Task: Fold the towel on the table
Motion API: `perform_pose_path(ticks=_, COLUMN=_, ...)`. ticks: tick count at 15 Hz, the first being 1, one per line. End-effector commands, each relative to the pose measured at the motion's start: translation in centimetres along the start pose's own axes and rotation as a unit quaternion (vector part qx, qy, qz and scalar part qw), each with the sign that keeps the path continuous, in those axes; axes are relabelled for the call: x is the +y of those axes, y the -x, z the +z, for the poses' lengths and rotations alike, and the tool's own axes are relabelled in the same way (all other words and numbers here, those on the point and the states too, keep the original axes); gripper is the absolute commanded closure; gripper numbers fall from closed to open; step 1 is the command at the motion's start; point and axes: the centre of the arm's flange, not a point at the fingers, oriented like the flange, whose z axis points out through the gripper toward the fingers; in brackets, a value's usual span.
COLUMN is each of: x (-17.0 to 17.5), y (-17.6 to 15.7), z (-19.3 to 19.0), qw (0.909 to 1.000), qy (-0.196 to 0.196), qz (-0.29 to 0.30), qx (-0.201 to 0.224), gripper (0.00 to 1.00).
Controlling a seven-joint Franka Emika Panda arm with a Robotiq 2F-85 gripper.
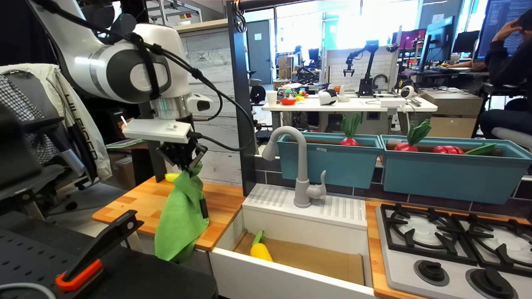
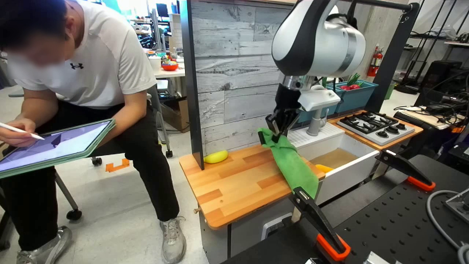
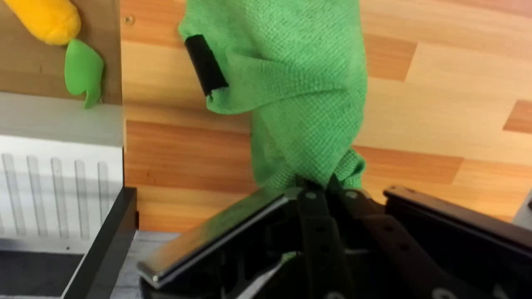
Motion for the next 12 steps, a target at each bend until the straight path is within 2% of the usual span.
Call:
perform_pose_path(ticks=1, x=0.5, y=2.2, z=2.1, qw=0.9994, qy=-0.010, qz=-0.018, qx=-0.027, gripper=0.99)
perform_pose_path(ticks=6, x=1.9, y=0.7, z=0.8, qw=0.9996, qy=-0.011, qz=0.000, qx=-0.026, gripper=0.99)
perform_pose_path(ticks=12, x=2.2, y=-3.4, z=-4.1, qw=1.0000, qy=-0.002, qz=0.005, qx=-0.005, gripper=0.99)
